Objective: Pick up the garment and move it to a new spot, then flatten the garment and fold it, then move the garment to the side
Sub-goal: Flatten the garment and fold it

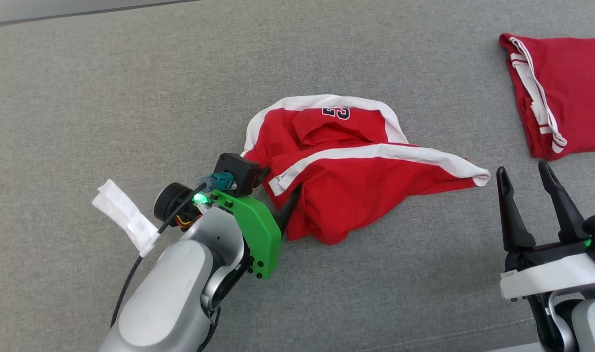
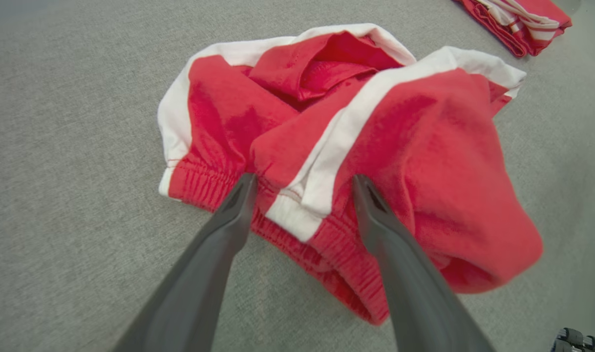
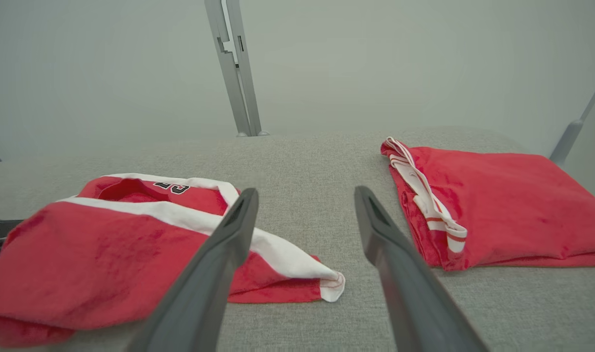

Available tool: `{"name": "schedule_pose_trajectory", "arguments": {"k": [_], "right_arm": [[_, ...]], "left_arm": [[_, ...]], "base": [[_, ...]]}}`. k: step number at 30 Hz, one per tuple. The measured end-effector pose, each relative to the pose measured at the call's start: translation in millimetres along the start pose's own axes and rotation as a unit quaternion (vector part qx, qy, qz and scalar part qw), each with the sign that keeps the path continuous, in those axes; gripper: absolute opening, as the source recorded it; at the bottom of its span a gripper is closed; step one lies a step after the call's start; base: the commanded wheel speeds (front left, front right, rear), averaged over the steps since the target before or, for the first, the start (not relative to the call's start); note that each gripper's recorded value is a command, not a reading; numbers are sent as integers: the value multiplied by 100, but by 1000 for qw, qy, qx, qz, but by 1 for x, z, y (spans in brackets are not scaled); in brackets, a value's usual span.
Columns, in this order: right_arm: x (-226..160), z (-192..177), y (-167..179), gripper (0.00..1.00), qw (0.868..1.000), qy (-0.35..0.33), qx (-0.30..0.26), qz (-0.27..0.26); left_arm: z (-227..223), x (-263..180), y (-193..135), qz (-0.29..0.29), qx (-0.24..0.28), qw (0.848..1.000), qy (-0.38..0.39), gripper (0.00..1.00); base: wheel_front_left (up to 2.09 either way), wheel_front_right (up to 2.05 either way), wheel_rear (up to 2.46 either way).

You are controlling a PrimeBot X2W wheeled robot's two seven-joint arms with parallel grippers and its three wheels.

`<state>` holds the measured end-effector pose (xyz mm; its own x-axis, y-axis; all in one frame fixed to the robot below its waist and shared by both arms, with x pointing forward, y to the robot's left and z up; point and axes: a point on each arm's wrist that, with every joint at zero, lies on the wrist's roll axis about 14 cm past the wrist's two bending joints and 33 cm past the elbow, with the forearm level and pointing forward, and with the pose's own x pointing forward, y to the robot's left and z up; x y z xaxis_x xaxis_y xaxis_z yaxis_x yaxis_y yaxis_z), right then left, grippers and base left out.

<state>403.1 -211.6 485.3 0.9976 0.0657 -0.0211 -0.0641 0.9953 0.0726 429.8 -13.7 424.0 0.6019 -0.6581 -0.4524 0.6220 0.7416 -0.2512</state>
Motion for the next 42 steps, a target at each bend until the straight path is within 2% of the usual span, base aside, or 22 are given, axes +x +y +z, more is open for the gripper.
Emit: {"name": "schedule_pose_trajectory", "arguments": {"k": [1,5,13,23,24,25,26,30,36,39,42], "right_arm": [[0,-2,-1,100,1000,3,1,-2],[-1,-13,-8,100,1000,19,2,-11],[-1,-57,-25,100,996,87,6,-25],[29,-102,-14,100,990,137,18,7],[32,-105,-13,78,990,140,17,10],[34,-107,-12,33,990,140,16,13],[36,-107,-12,0,990,141,16,15],[42,-97,-15,0,992,122,10,15],[52,-24,-19,0,999,13,-20,21],[53,20,-16,0,997,-49,-48,32],[51,74,-14,0,989,-118,-80,43]], "left_arm": [[-1,1,0,-2,1,1000,3,0],[-3,3,2,-4,8,1000,8,0],[0,3,11,1,15,1000,-2,0],[-1,3,20,12,15,1000,-9,0],[-2,3,21,15,14,1000,-10,0],[-1,2,23,19,13,1000,-14,0],[1,1,25,23,14,999,-19,0],[16,-5,31,40,22,997,-57,0],[57,-23,32,62,54,987,-137,0],[90,-38,28,72,77,975,-195,0],[136,-63,22,87,109,952,-272,0]], "base": [[0,0,0],[0,0,0],[0,0,0],[0,0,0],[0,0,0],[0,0,0],[0,0,0],[0,0,0],[0,0,0],[0,0,0],[0,0,0]]}}
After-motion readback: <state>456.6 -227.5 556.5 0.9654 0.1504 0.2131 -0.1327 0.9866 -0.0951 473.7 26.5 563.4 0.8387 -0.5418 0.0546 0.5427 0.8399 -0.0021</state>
